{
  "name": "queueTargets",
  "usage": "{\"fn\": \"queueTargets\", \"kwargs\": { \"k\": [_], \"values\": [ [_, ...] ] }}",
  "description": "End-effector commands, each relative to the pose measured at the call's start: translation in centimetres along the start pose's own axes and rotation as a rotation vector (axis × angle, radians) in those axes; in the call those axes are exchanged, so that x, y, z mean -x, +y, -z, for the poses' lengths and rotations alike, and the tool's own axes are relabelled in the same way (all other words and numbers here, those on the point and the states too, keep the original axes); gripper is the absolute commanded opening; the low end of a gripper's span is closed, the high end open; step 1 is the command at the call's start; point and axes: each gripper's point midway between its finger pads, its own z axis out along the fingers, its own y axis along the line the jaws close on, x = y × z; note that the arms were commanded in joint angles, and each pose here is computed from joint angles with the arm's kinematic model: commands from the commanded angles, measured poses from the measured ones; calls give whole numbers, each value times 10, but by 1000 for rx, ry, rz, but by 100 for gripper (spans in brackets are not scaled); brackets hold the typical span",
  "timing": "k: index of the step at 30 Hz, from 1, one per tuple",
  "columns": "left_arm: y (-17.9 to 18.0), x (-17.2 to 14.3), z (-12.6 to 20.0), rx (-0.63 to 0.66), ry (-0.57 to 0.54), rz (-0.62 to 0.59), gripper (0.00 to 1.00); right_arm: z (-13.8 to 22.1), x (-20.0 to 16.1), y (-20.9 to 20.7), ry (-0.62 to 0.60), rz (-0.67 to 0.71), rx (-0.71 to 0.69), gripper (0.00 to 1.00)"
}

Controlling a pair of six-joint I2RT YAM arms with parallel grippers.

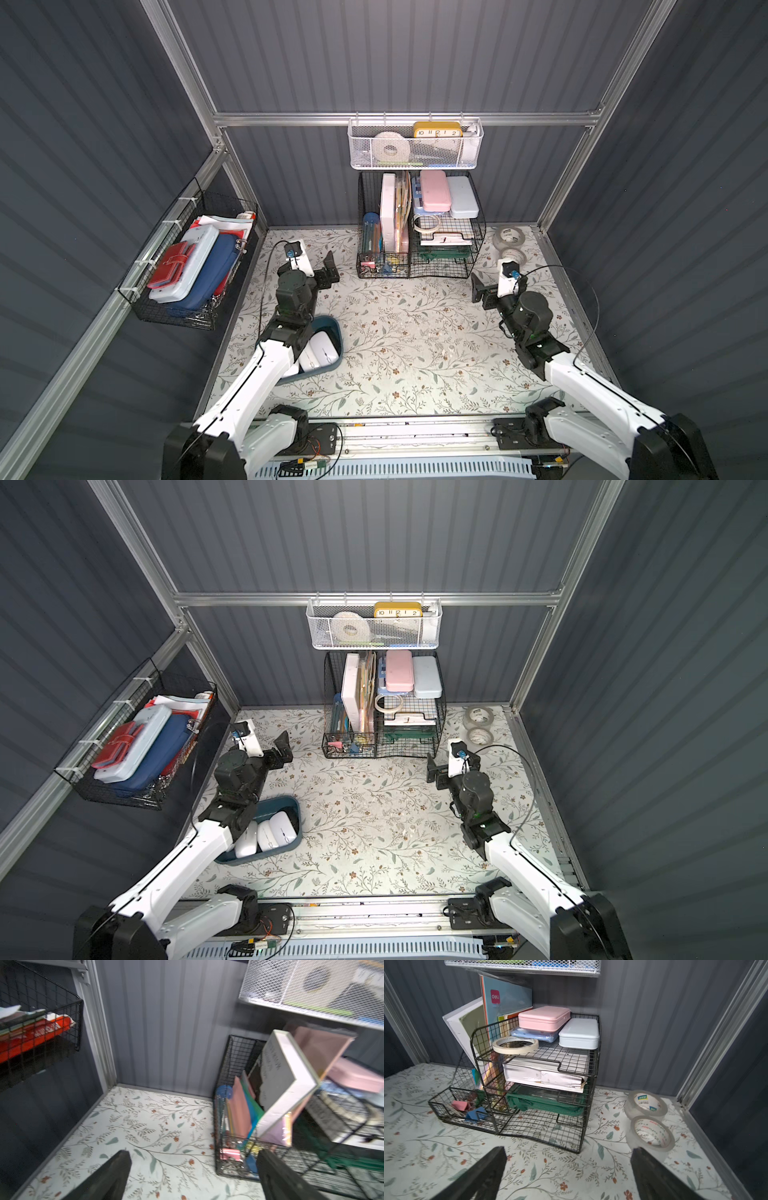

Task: Take out the mouse from the storage box
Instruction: Move the storage box to the center of the board.

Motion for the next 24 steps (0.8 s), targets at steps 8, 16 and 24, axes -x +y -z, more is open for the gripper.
{"fn": "queueTargets", "kwargs": {
  "k": [8,16,24],
  "values": [
    [18,-27,59,125,365,154,100,37,-6,-32,156,-527,-173,99],
    [41,1,91,244,389,23,99,29,-23,26,349,-471,-84,99],
    [50,-10,121,265,368,111,99,17,-44,155,485,-294,67,99]
  ]
}}
